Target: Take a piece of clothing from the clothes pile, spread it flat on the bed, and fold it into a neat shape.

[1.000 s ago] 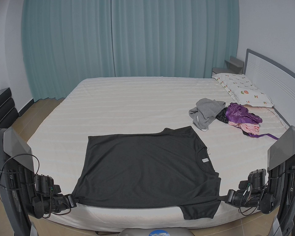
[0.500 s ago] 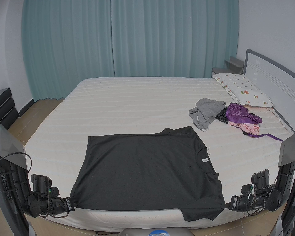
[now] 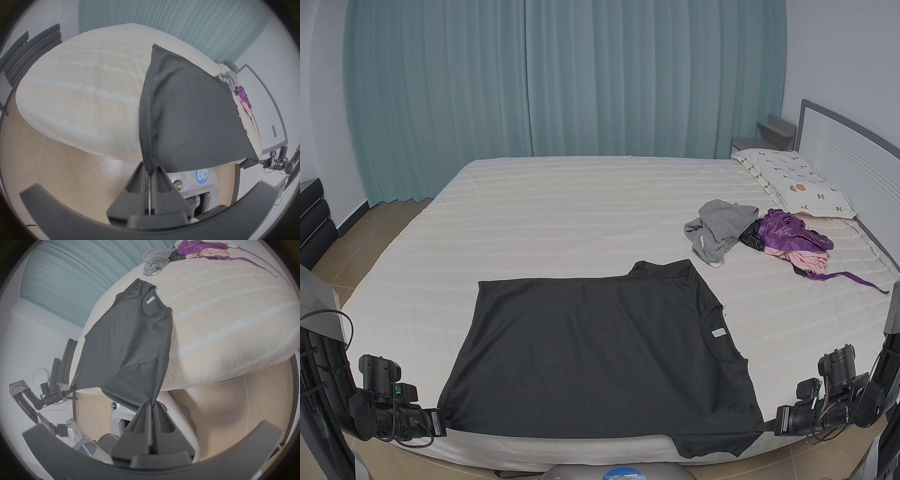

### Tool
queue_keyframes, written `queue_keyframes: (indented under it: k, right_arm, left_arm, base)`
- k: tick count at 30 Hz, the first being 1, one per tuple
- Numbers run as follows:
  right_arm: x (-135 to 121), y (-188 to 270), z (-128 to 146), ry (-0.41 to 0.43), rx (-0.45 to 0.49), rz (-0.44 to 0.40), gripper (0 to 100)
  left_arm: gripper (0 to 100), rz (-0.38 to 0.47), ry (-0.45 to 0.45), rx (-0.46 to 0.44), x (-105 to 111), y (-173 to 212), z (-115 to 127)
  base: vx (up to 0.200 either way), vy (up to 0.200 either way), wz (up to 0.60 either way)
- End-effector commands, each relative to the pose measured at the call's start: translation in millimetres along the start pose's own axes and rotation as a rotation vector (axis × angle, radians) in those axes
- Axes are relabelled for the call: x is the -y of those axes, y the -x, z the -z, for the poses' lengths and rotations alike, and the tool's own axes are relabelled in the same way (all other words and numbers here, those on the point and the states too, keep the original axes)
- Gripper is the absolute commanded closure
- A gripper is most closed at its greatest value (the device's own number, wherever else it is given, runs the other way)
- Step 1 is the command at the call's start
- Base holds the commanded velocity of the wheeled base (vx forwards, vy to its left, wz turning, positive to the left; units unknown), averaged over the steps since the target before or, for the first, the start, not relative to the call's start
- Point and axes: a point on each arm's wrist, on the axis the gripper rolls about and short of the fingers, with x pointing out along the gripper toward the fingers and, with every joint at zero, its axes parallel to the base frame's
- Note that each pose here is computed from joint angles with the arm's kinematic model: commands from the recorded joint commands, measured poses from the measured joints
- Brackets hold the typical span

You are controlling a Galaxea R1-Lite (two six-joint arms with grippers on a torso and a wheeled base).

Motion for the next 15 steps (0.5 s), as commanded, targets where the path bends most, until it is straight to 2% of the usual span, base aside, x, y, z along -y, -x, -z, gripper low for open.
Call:
queue_keyframes:
  k: [1,4,10,15]
  right_arm:
    - [-1,8,5,0.016,-0.005,0.005,100]
    - [-2,12,9,0.039,-0.024,0.011,100]
    - [-2,14,11,0.052,-0.040,0.020,100]
    - [-1,14,17,0.076,-0.077,0.075,100]
  left_arm:
    - [100,-0.015,-0.006,-0.018,-3,7,5]
    - [100,-0.021,-0.043,-0.048,-4,11,8]
    - [100,-0.023,-0.054,-0.065,-3,18,10]
    - [100,-0.024,-0.097,-0.098,-1,25,15]
  base:
    - [0.000,0.000,0.00]
    - [0.000,0.000,0.00]
    - [0.000,0.000,0.00]
    - [0.000,0.000,0.00]
